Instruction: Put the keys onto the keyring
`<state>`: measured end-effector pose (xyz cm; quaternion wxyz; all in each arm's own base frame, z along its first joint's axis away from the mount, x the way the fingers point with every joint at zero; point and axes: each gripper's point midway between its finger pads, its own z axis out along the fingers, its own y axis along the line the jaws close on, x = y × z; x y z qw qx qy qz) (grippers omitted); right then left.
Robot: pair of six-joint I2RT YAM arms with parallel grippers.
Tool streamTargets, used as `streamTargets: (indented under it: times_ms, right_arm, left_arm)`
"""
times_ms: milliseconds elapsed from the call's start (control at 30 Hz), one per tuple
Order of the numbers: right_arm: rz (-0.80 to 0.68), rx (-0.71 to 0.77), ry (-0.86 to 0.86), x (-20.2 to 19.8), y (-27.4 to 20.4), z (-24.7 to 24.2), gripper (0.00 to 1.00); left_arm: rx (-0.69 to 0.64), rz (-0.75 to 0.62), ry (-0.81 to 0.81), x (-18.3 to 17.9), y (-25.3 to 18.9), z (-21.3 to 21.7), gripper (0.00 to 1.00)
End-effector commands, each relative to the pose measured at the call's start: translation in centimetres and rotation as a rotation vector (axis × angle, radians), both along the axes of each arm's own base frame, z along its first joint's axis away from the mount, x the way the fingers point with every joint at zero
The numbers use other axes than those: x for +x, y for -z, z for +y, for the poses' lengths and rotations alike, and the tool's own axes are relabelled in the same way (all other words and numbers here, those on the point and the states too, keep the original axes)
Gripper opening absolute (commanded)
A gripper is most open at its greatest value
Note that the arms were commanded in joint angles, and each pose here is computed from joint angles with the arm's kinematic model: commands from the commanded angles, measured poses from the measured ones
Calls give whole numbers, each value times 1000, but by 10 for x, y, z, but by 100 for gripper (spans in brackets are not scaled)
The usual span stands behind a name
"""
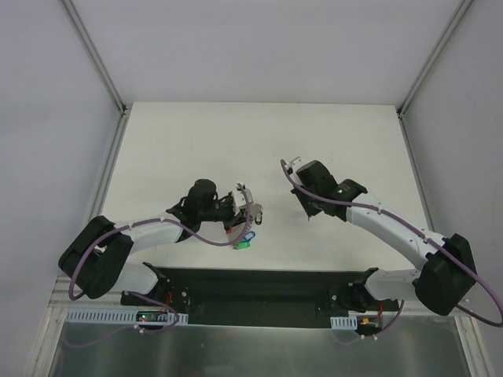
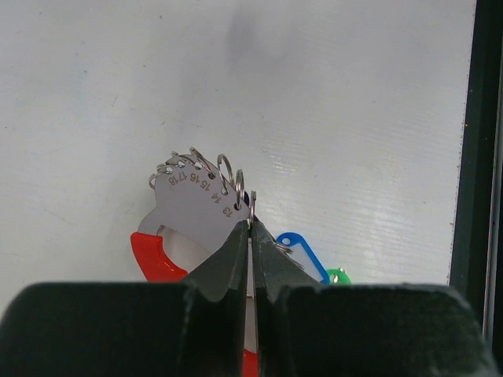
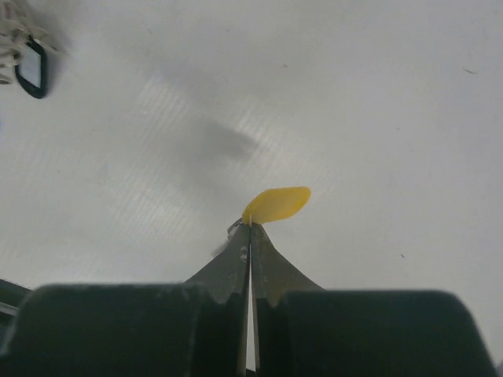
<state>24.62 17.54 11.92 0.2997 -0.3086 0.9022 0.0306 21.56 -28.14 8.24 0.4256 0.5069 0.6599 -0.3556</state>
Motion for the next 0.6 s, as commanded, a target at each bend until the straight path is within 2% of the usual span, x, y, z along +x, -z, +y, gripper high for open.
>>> streamTargets:
  times_ms: [0,133,167,233,333,400,433,467,500,533,567]
  right_arm:
    - [-73,-192,143,-1,-20,-45,1]
    - [-85,-8,-16,-13,-26,-13,1]
    - [-62,94,-95,-20,-29,8,1]
    - [-43,146,-142,-28,-32,17,1]
    - [67,224,-276,-53,-33,38,1]
    - [212,375,-461,-88,-38,63,1]
    - [268,415,-479,-97,-33,66,1]
    - [212,209,-233,-58,-4,34,1]
    - [198,45,-32,-41,7,2,1]
    - [189,-101,38,-33,15,-23,1]
    - [196,-108,21,-38,17,-23,1]
  left_arm:
    - [-62,-77,-10,10,-26,-7,0]
    - [-65,-71,-11,9,-27,-7,0]
    - [-66,-73,-11,8,-27,-6,0]
    - [-70,-80,-12,8,-30,-6,0]
    - [-71,-91,-13,7,-31,-4,0]
    - [-75,-100,-10,6,-34,-4,0]
    - [-76,-101,-12,6,-34,-3,0]
    - [-76,-103,-13,6,-34,-3,0]
    - [-78,-108,-17,6,-35,-2,0]
    - [-78,-109,-24,7,-36,-2,0]
    - [-78,-112,-26,7,-36,-1,0]
